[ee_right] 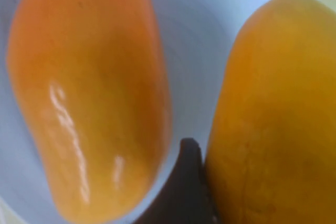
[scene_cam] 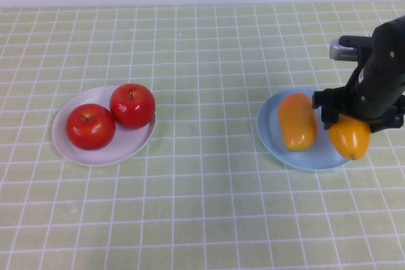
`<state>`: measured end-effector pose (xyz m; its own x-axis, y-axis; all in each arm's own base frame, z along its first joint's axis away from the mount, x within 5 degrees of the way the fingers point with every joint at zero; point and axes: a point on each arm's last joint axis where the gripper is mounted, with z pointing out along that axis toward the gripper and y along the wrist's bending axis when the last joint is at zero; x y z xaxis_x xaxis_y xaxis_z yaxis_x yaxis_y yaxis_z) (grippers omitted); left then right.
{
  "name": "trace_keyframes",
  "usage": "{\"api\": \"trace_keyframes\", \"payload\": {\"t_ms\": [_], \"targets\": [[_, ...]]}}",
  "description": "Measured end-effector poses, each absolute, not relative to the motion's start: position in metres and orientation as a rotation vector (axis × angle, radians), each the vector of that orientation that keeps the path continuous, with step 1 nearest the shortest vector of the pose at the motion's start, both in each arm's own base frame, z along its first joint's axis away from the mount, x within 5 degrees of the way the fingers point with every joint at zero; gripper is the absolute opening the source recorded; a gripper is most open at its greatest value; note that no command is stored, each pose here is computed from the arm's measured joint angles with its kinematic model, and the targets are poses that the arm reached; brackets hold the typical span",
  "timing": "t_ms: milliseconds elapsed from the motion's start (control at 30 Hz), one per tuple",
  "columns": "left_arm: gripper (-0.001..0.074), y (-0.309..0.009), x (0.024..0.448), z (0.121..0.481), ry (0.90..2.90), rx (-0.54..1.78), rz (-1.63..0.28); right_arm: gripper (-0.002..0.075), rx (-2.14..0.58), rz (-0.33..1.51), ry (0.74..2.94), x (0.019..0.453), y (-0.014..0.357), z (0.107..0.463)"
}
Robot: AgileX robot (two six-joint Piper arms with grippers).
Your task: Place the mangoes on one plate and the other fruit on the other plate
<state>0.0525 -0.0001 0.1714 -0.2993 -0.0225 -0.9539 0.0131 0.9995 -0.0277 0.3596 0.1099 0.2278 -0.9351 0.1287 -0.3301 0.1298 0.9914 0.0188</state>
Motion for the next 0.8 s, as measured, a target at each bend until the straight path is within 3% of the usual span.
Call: {"api": "trace_keyframes", "payload": {"t_ms": [100,300,567,667,800], "targets": [[0.0002,0.0,0.053,0.171,1.874,-0.007,-0.035,0.0561,0.158,0.028,2.777,0.363,0.112,0.227],[0.0002,0.0,0.053,0.171,1.874,-0.007,-0.035,0.0659,0.138,0.053,2.769,0.363,0.114,0.227],[0.0002,0.0,0.053,0.171,1.874,-0.007,-0.035,0.0661,0.138,0.07,2.746,0.353,0.113,0.247],[0.0002,0.0,0.053,0.171,1.874,-0.007,-0.035,0.0582,0.097,0.113,2.686,0.332,0.118,0.274],[0.0002,0.0,0.053,0.171,1.874,-0.007,-0.035,0.0289,0.046,0.182,2.576,0.286,0.113,0.317]]}}
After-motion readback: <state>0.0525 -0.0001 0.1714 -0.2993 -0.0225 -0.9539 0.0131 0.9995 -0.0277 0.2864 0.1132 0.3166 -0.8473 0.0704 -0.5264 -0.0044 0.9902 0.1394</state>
